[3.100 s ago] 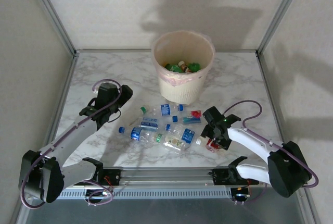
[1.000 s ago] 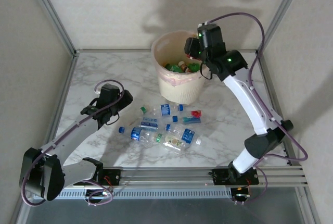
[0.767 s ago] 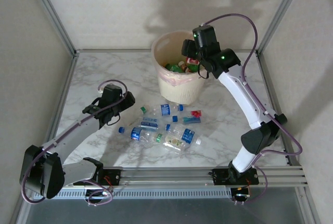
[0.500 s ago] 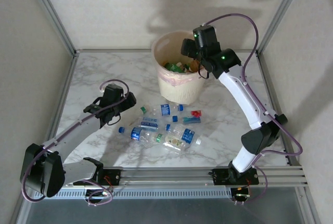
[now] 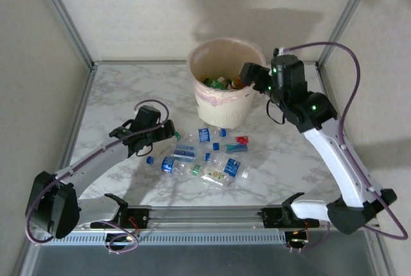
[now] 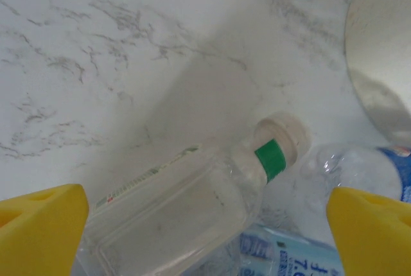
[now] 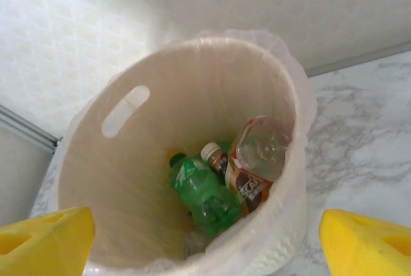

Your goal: Put the plastic bottles in the bin

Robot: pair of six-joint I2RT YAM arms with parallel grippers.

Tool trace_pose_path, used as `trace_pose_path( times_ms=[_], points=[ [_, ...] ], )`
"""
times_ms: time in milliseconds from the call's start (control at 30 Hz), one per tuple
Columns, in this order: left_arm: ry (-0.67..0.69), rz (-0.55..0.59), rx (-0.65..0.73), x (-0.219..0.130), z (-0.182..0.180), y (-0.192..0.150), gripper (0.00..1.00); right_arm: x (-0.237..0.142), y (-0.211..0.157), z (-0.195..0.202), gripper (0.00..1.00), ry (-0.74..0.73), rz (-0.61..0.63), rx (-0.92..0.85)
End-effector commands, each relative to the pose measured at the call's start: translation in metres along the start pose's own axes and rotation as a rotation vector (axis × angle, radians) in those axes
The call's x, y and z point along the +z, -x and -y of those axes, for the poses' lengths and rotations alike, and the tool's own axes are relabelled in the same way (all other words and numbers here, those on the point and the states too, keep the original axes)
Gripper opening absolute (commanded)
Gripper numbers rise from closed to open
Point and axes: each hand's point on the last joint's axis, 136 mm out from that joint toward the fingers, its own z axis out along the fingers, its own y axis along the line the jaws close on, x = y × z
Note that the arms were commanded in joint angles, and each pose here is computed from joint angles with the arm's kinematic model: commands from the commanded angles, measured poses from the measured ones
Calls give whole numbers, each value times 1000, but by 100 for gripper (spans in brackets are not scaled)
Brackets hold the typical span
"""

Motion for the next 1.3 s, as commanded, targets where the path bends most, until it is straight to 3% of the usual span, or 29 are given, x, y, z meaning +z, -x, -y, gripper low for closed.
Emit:
trace_pose_path(
  times_ms=[0,267,833,1267],
  points=[
    [40,-36,79,4,0,-6,96,-2,-21,2,92,33,-38,43],
    [96,-48,155,13,-3,-1,100,-6,-58,18,92,26,-95,76],
    [101,-119,248,33,7,-17,100,-3,-77,26,93,24,-116,94],
    [238,-120,248,47,-13,-23,99,-3,-81,31,94,10,-115,99]
  ],
)
